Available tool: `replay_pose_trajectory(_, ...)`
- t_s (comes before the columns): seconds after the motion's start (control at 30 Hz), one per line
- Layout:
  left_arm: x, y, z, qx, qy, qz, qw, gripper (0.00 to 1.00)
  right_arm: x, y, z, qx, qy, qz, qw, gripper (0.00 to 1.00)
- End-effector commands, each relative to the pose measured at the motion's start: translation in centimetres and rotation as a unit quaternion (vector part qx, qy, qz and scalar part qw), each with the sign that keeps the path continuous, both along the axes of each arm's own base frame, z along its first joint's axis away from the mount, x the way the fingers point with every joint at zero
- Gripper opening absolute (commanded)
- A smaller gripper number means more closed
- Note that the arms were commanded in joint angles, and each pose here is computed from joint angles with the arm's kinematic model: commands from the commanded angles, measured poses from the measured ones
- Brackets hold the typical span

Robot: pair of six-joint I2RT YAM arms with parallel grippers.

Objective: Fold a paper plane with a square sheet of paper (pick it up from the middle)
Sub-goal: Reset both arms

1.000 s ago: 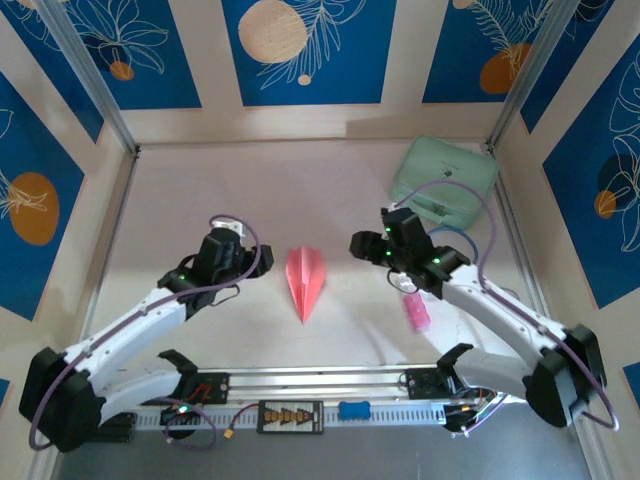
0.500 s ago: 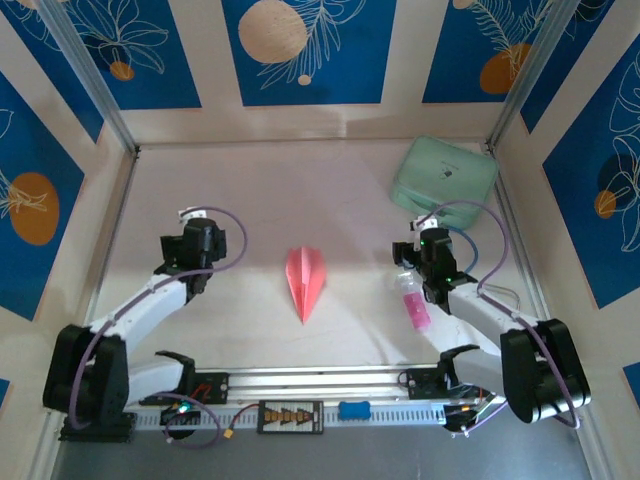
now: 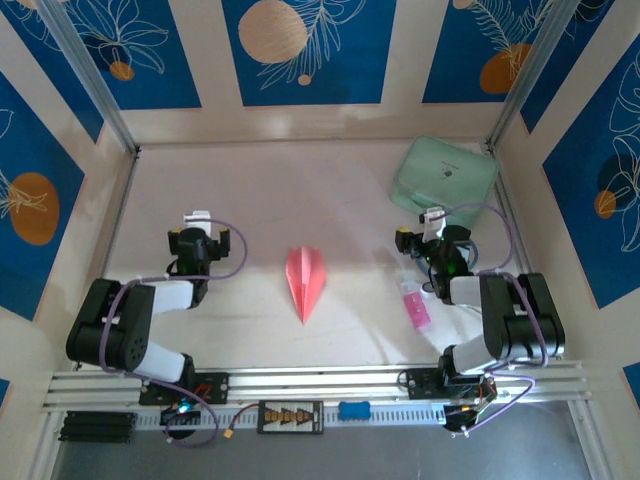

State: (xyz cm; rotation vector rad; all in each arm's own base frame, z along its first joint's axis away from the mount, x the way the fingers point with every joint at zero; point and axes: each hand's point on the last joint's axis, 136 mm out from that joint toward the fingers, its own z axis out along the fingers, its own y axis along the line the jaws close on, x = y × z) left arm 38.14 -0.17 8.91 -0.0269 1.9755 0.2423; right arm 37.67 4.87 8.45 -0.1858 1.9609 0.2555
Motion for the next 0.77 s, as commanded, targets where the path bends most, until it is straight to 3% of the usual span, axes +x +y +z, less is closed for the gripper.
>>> replay_pose_trajectory(0.0, 0.9, -0.9, 1.0, -0.011, -0.073, -0.048, 0.996, 1.00, 1.1, 0.1, 1.3, 0.019, -0.012, 0.007, 1.000, 0.72)
replay_pose_trajectory(0.07, 1.1, 0.0, 0.2, -0.025, -0.037, -0.022, 0.999, 1.00, 1.9, -1.5, 1.0, 0.028, -0.008, -0.042, 0.999, 0.76)
replay_pose_trajectory(0.1, 1.3, 0.2, 0.5, -0.025, -0.046, -0.022, 0.998, 1.00, 2.0, -2.1, 0.7, 0.025, 0.011, -0.061, 0.998, 0.82)
replay_pose_trajectory(0.13, 1.2, 0.2, 0.5, -0.024, -0.049, -0.022, 0.998, 1.00, 2.0, -2.0, 0.9, 0.021, -0.002, -0.064, 0.998, 0.95)
replay_pose_trajectory(0.17, 1.2, 0.2, 0.4, -0.026, -0.045, -0.022, 0.998, 1.00, 2.0, -2.0, 0.8, 0.019, 0.000, -0.064, 0.998, 0.99)
replay_pose_trajectory(0.73, 1.3, -0.6, 0.5, -0.024, -0.046, -0.046, 0.998, 1.00, 1.9, -1.7, 0.9, 0.017, -0.002, -0.057, 0.998, 0.99)
